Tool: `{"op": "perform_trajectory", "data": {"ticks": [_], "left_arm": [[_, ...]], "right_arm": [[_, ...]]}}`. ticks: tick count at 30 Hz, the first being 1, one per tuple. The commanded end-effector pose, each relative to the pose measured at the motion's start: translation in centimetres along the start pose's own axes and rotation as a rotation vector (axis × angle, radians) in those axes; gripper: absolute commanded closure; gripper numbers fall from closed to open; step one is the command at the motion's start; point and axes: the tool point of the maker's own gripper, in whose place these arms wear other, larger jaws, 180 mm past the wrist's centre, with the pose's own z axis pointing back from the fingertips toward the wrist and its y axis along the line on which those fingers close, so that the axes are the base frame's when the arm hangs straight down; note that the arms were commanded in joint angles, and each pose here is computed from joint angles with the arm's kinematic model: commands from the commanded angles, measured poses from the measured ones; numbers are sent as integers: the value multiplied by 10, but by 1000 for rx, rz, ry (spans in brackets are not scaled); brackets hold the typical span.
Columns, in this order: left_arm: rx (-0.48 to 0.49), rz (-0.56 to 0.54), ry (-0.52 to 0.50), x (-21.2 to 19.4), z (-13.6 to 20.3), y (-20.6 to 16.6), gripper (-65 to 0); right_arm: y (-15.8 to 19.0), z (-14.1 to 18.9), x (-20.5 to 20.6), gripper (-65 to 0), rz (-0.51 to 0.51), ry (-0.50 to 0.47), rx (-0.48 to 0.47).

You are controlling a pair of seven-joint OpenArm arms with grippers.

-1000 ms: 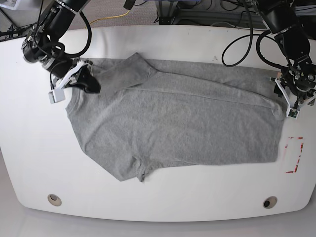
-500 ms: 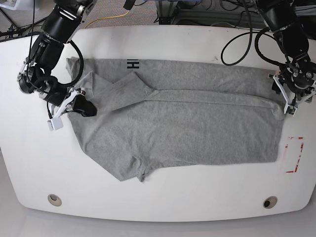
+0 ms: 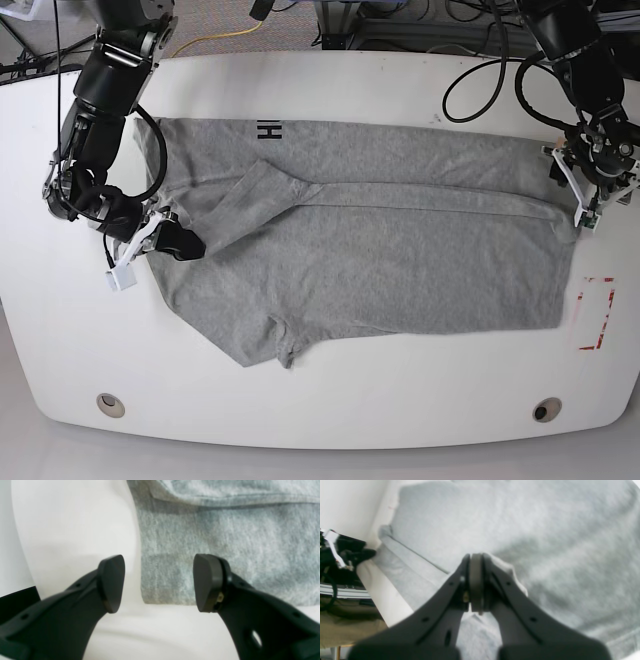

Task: Fold the T-shirt properly
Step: 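Move the right gripper along the shirt's side and pinch the fabric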

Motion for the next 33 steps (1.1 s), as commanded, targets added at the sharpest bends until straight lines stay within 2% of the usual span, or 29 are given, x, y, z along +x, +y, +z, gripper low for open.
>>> {"op": "perform_trajectory", "data": {"ticks": [1,6,14,23,24,27,29,32,33], "left_arm": [[33,-2,-28,9,6,13,-390],[33,-2,-28,9,6,13,-390],[33,-2,-34,10,6,13,-390],[32,-3,-36,11,6,12,-390],[32,-3,-36,11,6,12,-390],[31,-5,-38,12,6,12,-390],[29,-6,-39,12,5,11,-390],[29,-7,-39,12,5,11,-390],[29,-7,-39,12,5,11,-392]], "right_arm": [[-2,10,25,0,32,-57,-4],[-4,13,29,0,45,-55,-13],[2,7,58,0,69,-99,9],[-6,-20,45,-10,-30,-57,55],[-7,-21,44,-41,-37,-59,56],[-10,-19,43,-217,-48,-70,51],[-12,-17,44,-368,-49,-76,45],[-23,-4,35,-553,-53,-61,14],[-25,-1,34,-582,-50,-60,6]]}}
